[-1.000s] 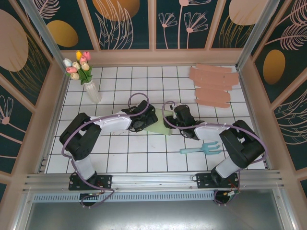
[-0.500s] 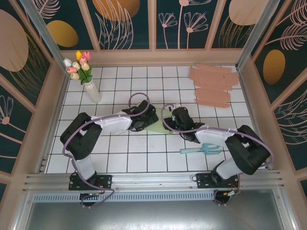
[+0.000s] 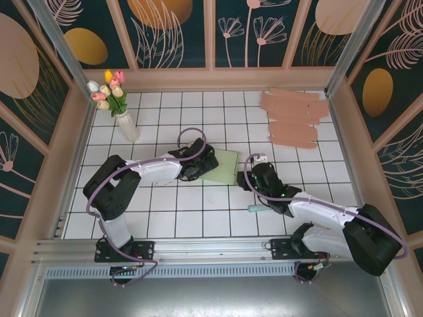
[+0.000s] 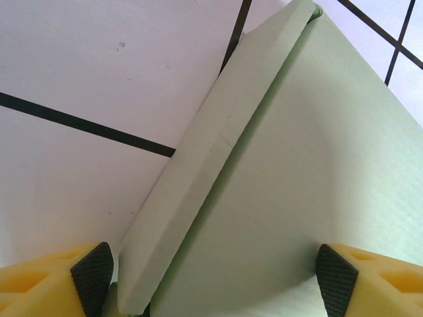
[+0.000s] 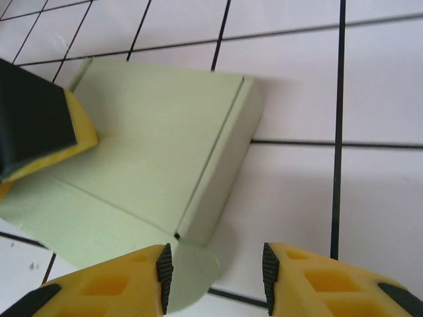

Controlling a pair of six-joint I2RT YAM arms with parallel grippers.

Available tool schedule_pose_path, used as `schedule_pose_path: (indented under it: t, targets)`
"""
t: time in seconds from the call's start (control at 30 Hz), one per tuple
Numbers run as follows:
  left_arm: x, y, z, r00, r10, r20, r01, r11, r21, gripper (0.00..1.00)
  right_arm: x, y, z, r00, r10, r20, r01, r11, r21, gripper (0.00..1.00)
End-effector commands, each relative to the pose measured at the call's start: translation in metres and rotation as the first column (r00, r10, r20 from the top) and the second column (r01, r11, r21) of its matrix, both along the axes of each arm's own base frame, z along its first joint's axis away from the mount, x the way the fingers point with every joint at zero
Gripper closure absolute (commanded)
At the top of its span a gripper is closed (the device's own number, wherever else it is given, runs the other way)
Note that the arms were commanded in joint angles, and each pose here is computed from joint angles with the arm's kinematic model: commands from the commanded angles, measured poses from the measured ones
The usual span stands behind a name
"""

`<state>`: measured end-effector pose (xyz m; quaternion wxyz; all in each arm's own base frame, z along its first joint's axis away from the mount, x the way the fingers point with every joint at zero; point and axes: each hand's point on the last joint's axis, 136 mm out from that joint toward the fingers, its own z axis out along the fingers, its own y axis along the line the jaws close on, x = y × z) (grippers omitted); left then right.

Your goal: Fold the paper box

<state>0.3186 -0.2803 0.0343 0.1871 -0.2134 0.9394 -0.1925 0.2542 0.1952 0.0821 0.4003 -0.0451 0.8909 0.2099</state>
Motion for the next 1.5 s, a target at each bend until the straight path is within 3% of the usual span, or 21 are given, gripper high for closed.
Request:
schedule_pose_path:
  t: [0.0,0.27,0.57,0.97,1.47]
  targets:
    - [-0.01,0.014,-0.024,0.999,0.018,-0.044,-0.015,0.997,0.071,0.18,-0.011,0.011,0.001,1.0,0.012,-0.024,-0.01,0.995,0.102,0.57]
    - [-0.011,0.014,-0.024,0.999,0.021,-0.046,-0.018,0.997,0.069,0.18,-0.018,0.037,0.002,0.996,0.082,-0.044,-0.072,0.977,0.199,0.59]
    - [-0.01,0.015,-0.022,0.999,0.019,-0.04,-0.016,0.997,0.073,0.18,-0.012,0.048,-0.019,0.994,0.071,-0.086,-0.059,0.988,0.144,0.59]
    - [-0.011,0.014,-0.027,0.999,0.012,-0.051,-0.008,0.997,0.078,0.18,-0.003,0.058,-0.015,0.996,0.067,-0.062,-0.055,0.984,0.167,0.56]
    - [-0.011,0.015,-0.029,0.999,0.013,-0.051,-0.009,0.996,0.085,0.18,-0.001,0.048,-0.028,0.997,0.055,-0.049,-0.051,0.995,0.08,0.65]
